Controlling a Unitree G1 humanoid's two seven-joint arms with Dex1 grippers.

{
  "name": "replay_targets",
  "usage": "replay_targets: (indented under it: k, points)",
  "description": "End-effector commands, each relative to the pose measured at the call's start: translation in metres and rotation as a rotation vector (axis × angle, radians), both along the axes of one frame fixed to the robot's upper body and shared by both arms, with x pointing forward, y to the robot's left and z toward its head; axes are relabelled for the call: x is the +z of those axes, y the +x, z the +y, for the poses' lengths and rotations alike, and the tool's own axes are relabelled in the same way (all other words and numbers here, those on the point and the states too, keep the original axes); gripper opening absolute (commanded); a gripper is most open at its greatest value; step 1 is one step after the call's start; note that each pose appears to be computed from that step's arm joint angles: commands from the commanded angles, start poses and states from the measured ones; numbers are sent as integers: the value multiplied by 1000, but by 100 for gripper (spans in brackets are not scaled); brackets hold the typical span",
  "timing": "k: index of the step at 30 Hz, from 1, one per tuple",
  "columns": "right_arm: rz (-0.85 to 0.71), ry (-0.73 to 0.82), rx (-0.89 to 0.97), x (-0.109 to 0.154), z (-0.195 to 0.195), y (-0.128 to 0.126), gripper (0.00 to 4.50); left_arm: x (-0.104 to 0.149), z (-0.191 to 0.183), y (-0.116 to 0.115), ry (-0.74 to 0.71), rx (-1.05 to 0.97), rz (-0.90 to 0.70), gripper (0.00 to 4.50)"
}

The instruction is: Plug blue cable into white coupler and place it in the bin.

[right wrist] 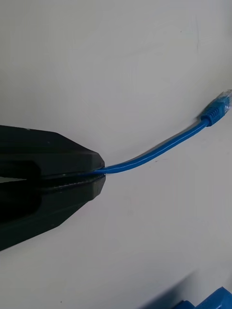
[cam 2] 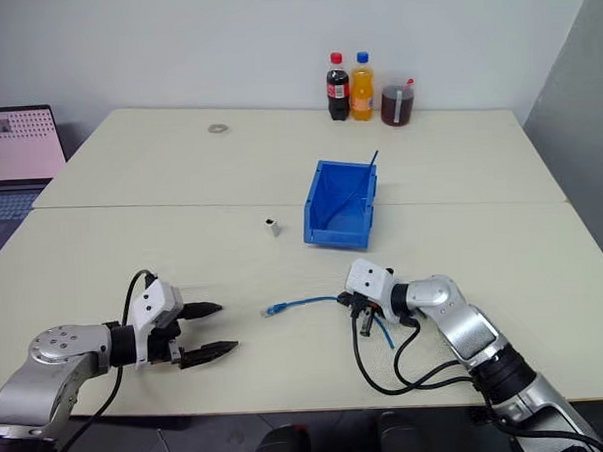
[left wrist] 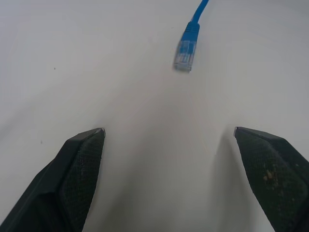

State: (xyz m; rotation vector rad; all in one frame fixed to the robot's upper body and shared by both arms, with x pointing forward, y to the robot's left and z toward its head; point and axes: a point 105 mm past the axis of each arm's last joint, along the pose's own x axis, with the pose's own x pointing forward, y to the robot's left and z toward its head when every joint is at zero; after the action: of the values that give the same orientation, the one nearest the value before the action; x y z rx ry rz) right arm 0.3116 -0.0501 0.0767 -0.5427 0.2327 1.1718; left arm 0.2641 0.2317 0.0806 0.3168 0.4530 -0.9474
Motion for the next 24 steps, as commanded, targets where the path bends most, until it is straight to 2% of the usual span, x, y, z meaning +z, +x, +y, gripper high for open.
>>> replay_targets:
  k: [1, 8, 11, 14, 19, 24]
  points:
    - [-31, 5, 9, 11, 0, 6, 111, 5, 6, 1, 19, -3, -29, 450]
    - [-19, 44, 10, 27, -5, 5, 280, 4, -1, 5, 15, -25, -36, 450]
    - [54, 51, 105, 41, -13, -17, 347, 2, -13, 13, 41, -69, -37, 450]
    - [86, 48, 167, 51, -18, -36, 437, 4, -26, 22, 38, -88, -44, 450]
    - [95, 20, 174, 53, -24, -48, 447, 2, -41, 30, 74, -128, -30, 450]
    - [72, 20, 149, 56, -25, -49, 447, -6, -47, 32, 117, -135, 4, 450]
